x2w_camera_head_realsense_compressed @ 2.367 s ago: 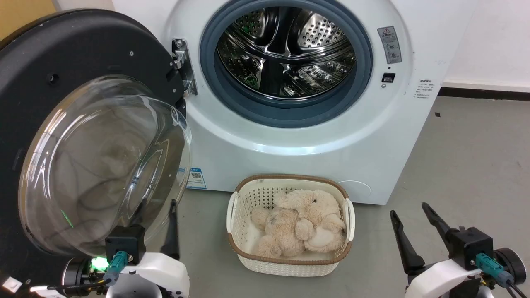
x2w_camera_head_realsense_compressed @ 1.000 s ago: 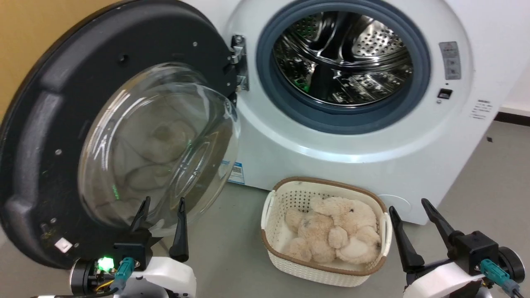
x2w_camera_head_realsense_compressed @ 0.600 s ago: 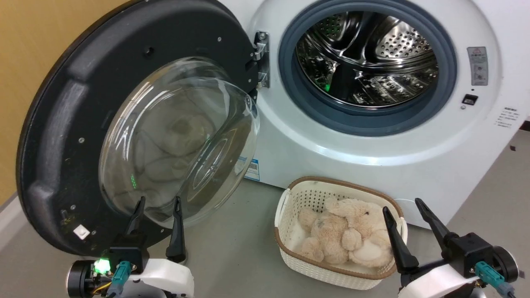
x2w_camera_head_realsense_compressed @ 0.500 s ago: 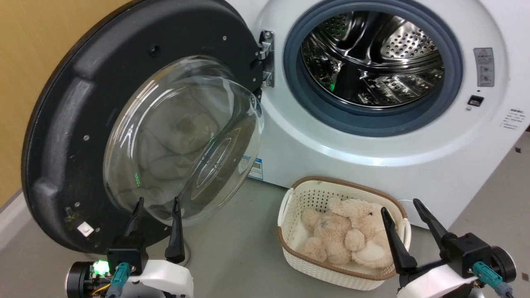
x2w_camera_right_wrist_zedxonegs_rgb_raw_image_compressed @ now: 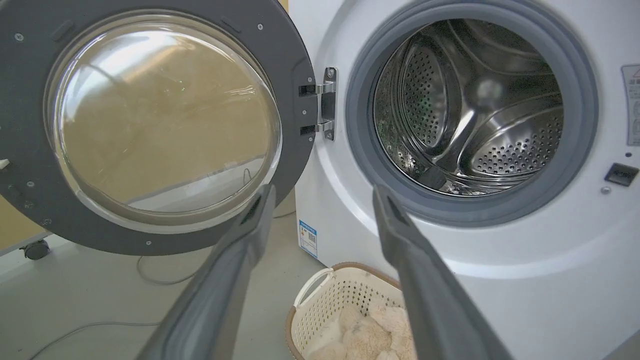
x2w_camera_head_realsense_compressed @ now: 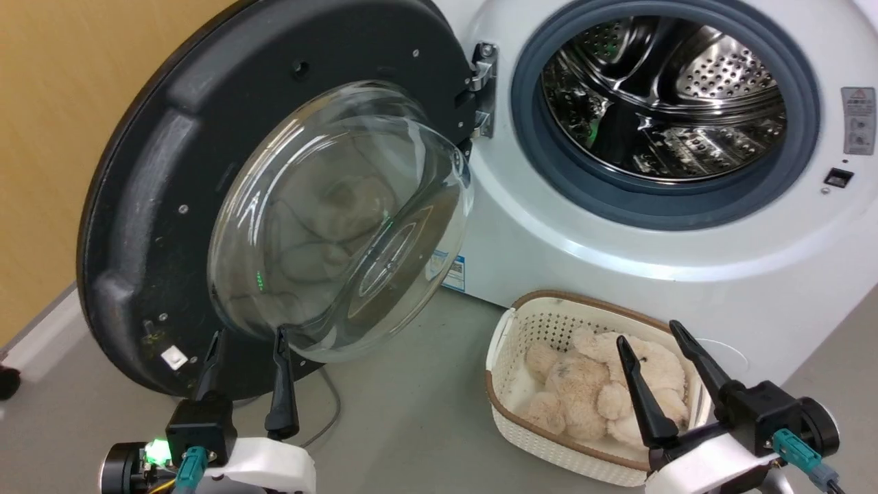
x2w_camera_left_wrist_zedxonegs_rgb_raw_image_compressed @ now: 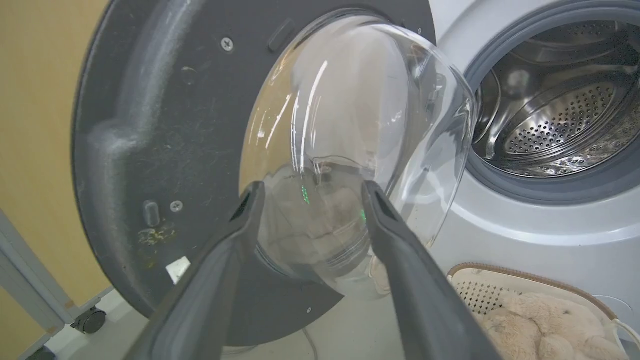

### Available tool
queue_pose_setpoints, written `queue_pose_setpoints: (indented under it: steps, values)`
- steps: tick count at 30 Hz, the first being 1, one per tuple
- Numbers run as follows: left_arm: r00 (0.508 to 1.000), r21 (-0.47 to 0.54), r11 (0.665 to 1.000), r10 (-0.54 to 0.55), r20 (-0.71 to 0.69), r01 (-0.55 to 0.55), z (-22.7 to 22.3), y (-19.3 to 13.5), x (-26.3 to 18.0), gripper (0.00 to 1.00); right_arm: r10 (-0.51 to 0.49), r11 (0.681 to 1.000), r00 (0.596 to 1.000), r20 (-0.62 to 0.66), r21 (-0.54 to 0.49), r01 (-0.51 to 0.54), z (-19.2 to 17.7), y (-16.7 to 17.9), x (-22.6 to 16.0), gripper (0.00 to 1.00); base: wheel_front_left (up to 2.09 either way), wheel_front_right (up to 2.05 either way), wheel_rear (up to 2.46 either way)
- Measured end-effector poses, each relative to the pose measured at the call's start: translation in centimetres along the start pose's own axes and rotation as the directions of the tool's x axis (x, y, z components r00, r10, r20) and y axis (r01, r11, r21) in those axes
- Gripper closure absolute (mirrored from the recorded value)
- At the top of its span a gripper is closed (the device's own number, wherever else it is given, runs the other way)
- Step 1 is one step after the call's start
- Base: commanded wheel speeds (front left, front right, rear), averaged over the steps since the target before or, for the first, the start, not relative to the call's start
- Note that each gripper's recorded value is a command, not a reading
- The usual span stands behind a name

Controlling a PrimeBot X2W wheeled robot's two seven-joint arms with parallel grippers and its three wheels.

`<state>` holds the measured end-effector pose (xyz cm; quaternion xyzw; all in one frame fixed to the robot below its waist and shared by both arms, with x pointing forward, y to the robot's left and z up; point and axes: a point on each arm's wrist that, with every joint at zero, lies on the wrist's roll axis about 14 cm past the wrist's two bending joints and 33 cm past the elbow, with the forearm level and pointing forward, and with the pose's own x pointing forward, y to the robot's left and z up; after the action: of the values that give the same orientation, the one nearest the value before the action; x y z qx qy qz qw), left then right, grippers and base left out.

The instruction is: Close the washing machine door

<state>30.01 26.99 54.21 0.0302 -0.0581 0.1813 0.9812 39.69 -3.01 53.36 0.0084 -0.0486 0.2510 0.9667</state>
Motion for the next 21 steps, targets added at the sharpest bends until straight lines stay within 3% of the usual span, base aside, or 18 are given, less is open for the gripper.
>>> queue_pose_setpoints:
  steps: [21]
  values:
    - [0.989,0.028,0.99,0.139,0.04,-0.14,0.8,3.8,-1.9,0.0,0.135,0.99,0.99,0.048,0.043,-0.137,0.3,4.0,3.0,0.0,-0.02,-0.02,-0.02]
